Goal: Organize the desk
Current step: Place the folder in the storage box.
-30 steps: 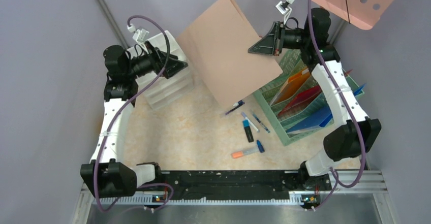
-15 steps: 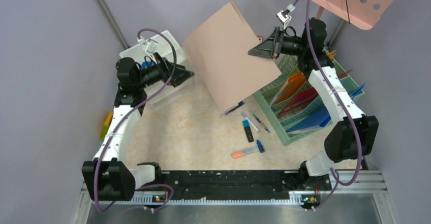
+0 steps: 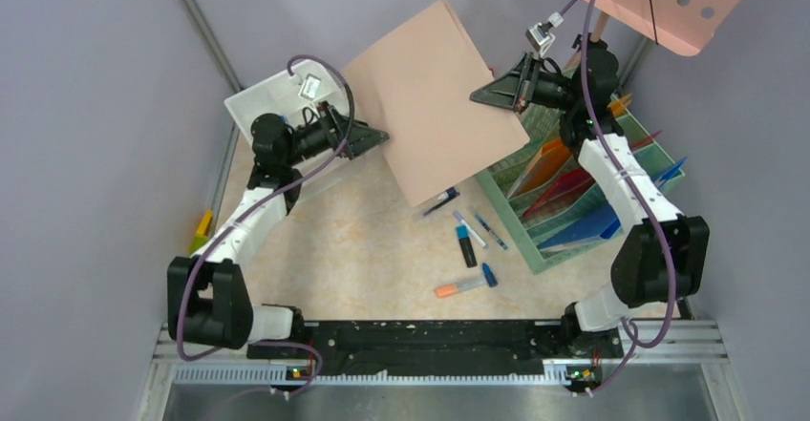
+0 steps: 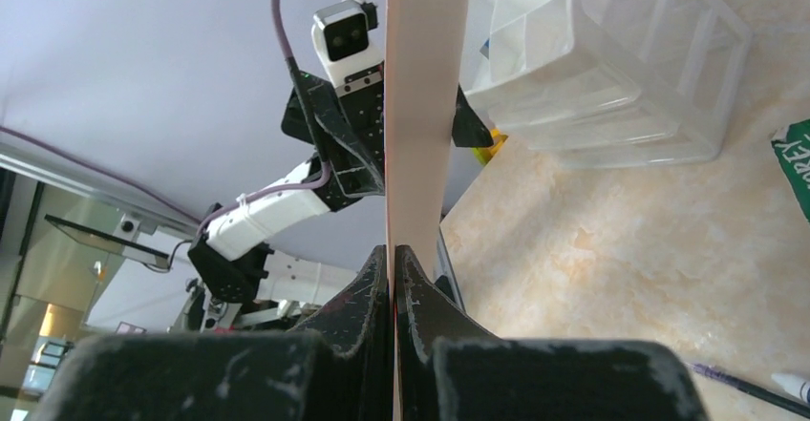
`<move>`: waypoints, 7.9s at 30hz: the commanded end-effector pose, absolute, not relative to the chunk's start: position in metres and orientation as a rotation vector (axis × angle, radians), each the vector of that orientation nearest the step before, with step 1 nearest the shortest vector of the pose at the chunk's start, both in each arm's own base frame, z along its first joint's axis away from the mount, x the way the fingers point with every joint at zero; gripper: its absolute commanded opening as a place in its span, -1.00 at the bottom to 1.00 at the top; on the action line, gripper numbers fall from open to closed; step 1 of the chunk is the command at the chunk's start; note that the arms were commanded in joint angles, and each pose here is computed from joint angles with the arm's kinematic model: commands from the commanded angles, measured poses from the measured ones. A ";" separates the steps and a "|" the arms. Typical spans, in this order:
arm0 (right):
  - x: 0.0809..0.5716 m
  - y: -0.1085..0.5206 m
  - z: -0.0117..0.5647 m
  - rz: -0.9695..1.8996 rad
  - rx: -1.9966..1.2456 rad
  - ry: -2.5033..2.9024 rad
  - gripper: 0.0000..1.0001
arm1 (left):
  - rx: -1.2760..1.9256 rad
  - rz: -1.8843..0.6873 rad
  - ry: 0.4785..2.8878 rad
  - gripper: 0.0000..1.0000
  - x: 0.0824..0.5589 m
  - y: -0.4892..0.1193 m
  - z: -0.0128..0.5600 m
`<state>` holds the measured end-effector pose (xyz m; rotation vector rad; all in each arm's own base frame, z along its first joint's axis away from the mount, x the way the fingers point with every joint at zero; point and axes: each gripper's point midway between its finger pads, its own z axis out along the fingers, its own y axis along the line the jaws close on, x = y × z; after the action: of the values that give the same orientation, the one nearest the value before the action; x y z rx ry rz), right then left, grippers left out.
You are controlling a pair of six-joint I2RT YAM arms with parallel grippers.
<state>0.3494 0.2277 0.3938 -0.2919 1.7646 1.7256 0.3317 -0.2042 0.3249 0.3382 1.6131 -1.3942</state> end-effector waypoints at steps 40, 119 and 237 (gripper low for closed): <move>0.321 0.197 0.423 1.499 -0.435 1.628 0.40 | 0.502 -1.417 1.440 -1.00 0.327 -0.233 0.403; 0.258 0.162 0.458 1.234 -0.892 1.381 -1.00 | 1.026 -1.470 1.447 -0.64 0.282 -0.327 0.425; 0.320 0.042 0.454 1.146 -0.335 1.591 0.82 | 0.885 -1.399 1.291 -1.00 0.340 -0.335 0.431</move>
<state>0.3182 0.0501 0.4465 -0.3085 1.6102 1.1953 0.3817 -0.3349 0.3677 0.7475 1.5243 -1.4319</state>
